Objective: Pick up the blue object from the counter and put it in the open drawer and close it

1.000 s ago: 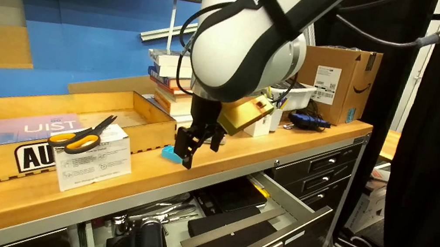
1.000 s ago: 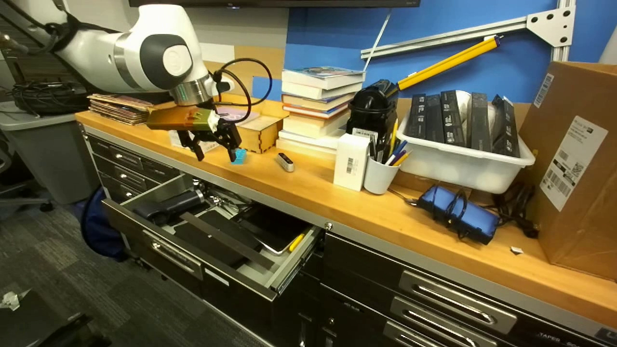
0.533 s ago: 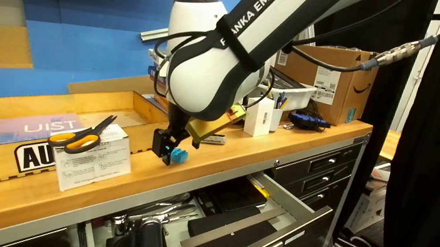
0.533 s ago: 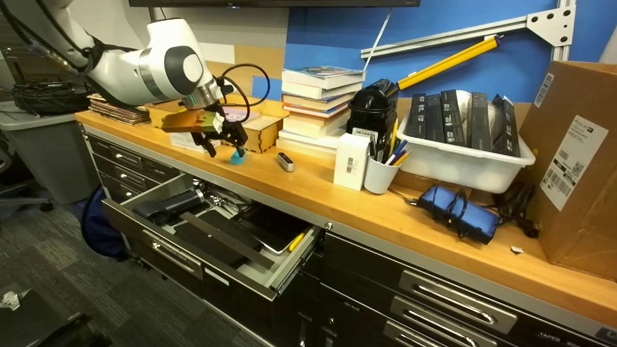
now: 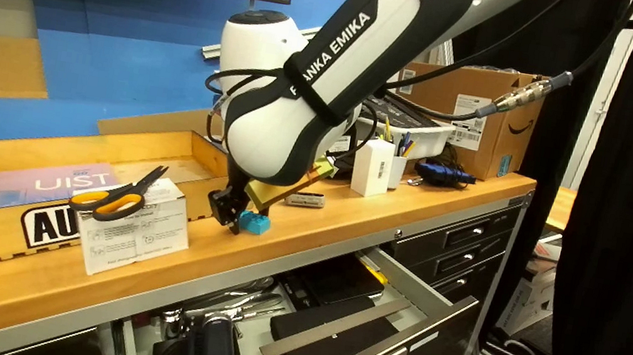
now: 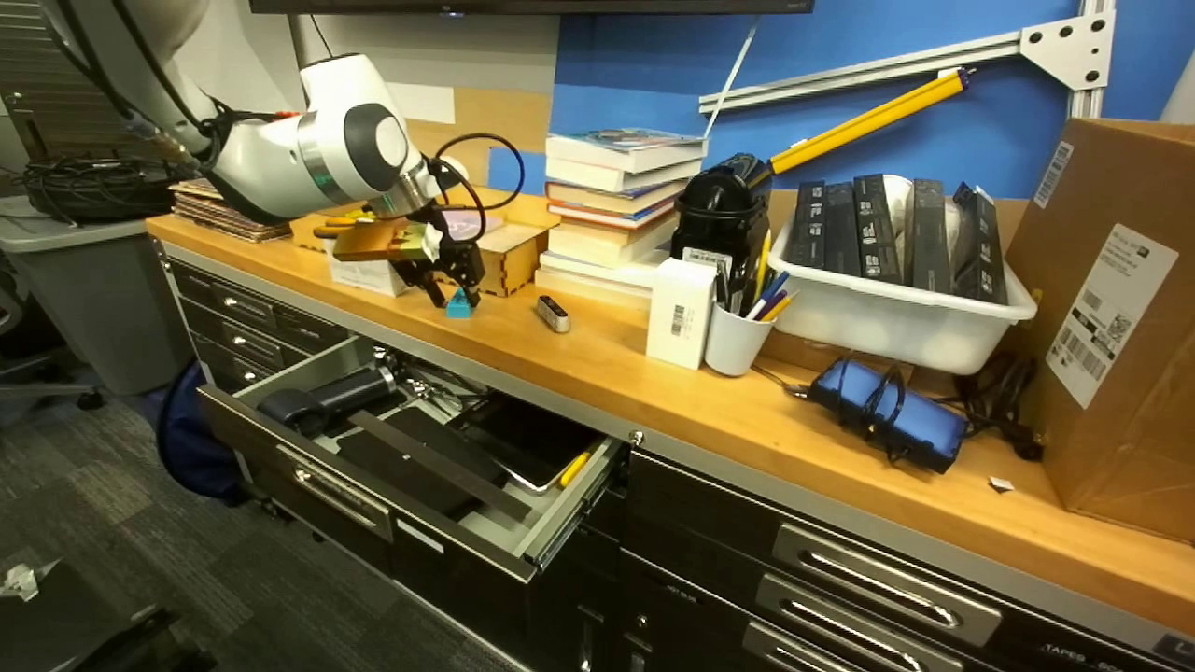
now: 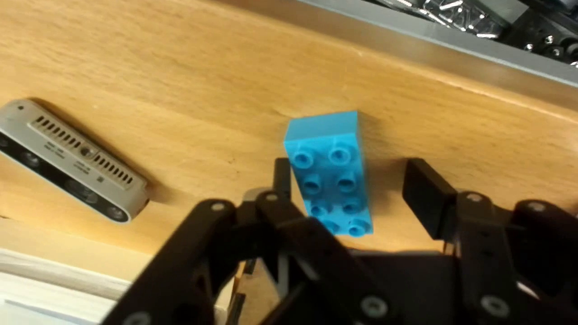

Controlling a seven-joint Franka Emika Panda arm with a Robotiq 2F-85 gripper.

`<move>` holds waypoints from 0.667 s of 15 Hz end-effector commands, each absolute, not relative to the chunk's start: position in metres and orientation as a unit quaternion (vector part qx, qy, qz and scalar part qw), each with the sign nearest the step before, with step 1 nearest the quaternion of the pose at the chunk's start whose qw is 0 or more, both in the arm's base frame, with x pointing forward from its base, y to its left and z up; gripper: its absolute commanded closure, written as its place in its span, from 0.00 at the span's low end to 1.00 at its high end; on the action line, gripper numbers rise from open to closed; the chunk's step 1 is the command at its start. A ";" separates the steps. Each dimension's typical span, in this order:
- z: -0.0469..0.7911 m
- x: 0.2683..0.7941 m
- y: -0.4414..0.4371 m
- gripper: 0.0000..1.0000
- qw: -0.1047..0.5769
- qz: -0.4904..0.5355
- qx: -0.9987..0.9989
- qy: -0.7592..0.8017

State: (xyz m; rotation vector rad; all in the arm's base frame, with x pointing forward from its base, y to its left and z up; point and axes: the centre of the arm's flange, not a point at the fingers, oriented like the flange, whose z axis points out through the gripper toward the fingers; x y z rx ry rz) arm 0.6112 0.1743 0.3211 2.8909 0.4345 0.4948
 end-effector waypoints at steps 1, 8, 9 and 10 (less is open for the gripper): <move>0.325 0.621 0.178 0.65 0.097 0.183 0.969 0.137; 0.322 0.537 0.125 0.79 0.092 0.053 0.978 0.181; 0.316 0.523 0.116 0.80 0.086 0.046 0.979 0.180; 0.311 0.510 0.109 0.81 0.071 0.033 0.980 0.181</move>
